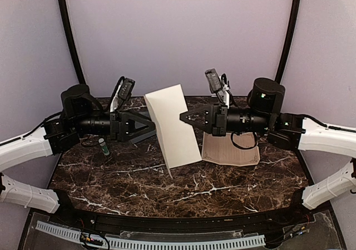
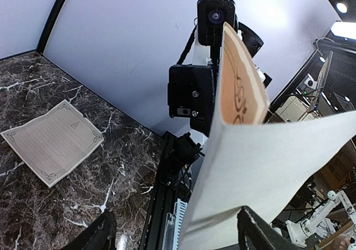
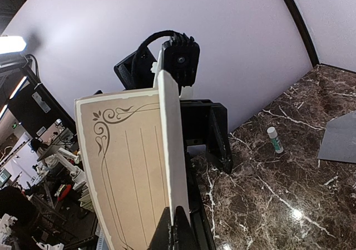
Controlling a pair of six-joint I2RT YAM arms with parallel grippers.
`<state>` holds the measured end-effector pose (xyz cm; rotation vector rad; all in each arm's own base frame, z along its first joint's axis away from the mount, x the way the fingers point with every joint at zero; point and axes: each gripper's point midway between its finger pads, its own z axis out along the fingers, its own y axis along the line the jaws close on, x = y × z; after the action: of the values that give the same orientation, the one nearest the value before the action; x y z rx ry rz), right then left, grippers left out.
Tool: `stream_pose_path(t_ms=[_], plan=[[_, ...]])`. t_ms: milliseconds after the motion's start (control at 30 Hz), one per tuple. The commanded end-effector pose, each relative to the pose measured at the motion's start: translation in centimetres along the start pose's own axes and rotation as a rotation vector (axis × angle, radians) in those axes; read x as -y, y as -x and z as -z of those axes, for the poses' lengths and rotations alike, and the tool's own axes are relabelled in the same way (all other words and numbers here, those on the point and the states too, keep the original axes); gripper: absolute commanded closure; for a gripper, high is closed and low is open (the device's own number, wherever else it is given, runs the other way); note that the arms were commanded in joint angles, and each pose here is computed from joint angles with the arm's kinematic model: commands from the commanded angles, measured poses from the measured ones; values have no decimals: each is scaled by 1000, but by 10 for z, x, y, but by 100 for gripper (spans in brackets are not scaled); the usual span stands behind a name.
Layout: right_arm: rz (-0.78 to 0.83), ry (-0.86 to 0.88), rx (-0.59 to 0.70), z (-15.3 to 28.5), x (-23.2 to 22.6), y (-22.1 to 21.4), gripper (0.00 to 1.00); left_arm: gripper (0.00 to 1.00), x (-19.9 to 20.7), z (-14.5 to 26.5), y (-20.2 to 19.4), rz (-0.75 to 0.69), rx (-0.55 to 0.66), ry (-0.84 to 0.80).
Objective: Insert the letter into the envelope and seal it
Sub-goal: Fold the letter.
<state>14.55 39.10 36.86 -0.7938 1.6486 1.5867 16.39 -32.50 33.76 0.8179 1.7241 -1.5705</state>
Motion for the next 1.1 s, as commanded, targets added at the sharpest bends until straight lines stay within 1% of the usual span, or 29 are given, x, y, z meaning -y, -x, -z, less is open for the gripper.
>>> stream_pose_path(t_ms=[0, 167, 233, 533, 833, 967, 1033, 1067], plan=[[39, 63, 41, -1, -22, 17, 100, 30, 19, -1, 19, -57, 44, -60], [36, 76, 49, 1, -25, 17, 100, 39, 19, -3, 19, -55, 48, -65], [37, 88, 51, 1, -28, 17, 100, 44, 21, -3, 20, -57, 53, -75], [36, 87, 56, 1, -26, 16, 100, 56, 30, -3, 27, -66, 86, -114], [33, 82, 58, 3, -26, 15, 100, 66, 37, -6, 27, -54, 77, -163], [32, 74, 56, 3, -24, 13, 100, 75, 38, -8, 26, -54, 74, -168], [32, 66, 57, 3, -22, 13, 100, 81, 38, -7, 26, -54, 78, -169], [30, 60, 59, 4, -21, 13, 100, 85, 38, -7, 26, -53, 80, -171]])
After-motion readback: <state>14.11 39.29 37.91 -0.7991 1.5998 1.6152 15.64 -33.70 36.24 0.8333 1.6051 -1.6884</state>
